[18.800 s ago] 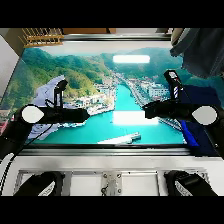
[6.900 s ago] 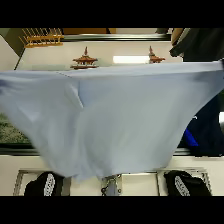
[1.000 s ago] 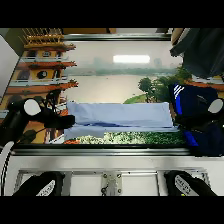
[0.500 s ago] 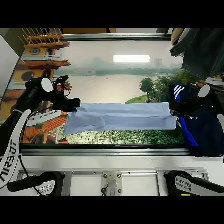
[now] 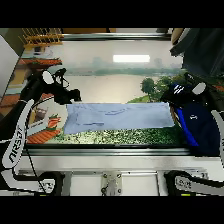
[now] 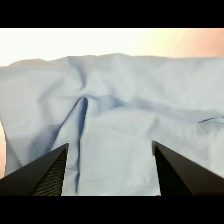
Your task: Fold the clothes and pants, and hang the long-sleeved shirts on hangers.
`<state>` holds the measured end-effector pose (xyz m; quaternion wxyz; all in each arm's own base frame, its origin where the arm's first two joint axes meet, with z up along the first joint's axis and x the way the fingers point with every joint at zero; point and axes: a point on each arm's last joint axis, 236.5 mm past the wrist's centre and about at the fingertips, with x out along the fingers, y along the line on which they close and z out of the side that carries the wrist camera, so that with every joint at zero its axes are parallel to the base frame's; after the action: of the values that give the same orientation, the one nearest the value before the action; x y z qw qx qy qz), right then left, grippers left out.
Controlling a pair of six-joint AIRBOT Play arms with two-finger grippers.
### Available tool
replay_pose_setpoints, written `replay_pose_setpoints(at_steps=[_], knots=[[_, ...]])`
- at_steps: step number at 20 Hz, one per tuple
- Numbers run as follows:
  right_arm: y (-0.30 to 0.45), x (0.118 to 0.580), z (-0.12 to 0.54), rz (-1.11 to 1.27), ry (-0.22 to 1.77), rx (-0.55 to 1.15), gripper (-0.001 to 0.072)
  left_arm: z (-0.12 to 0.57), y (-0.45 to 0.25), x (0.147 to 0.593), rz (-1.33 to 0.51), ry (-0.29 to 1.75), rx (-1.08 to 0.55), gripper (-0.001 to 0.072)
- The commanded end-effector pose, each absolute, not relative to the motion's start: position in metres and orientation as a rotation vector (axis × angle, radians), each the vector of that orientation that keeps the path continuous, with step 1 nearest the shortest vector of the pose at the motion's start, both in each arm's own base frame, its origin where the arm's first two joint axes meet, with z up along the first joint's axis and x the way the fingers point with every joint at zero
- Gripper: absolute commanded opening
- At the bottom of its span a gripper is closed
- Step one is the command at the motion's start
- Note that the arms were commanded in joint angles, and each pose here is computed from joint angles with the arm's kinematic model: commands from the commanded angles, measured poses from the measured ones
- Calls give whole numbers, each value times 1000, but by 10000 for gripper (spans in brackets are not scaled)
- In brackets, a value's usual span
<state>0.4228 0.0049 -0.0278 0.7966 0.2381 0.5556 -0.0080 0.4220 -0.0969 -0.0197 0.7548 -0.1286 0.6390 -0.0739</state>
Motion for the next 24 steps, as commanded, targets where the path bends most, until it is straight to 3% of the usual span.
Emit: replay_pose_setpoints(at_steps=[1, 5, 6, 7, 8, 9, 15, 22, 23, 24], knots=[[6, 424, -12, 112, 1162, 506, 627, 3, -90, 438, -166, 1331, -361, 559], [-53, 379, -38, 85, 1263, 543, 622, 7, -91, 414, -162, 1305, -366, 559], [-66, 370, -51, 64, 1281, 570, 583, 3, -98, 405, -170, 1301, -360, 558], [-72, 365, -63, 65, 1296, 607, 583, -2, -106, 397, -181, 1297, -349, 502], [-71, 364, -72, 93, 1308, 653, 583, -6, -114, 391, -194, 1285, -338, 228], [-65, 365, -78, 138, 1309, 687, 584, -9, -123, 386, -210, 1275, -325, 4], [-49, 376, -108, 222, 1314, 715, 583, -15, -165, 361, -287, 1294, -275, 9], [-9, 364, -126, 320, 1424, 710, 581, -10, -195, 363, -323, 1247, -276, 9], [-3, 363, -127, 335, 1436, 703, 525, -9, -196, 363, -320, 1243, -284, 9], [1, 364, -127, 349, 1437, 689, 272, -9, -202, 361, -332, 1246, -293, 8]])
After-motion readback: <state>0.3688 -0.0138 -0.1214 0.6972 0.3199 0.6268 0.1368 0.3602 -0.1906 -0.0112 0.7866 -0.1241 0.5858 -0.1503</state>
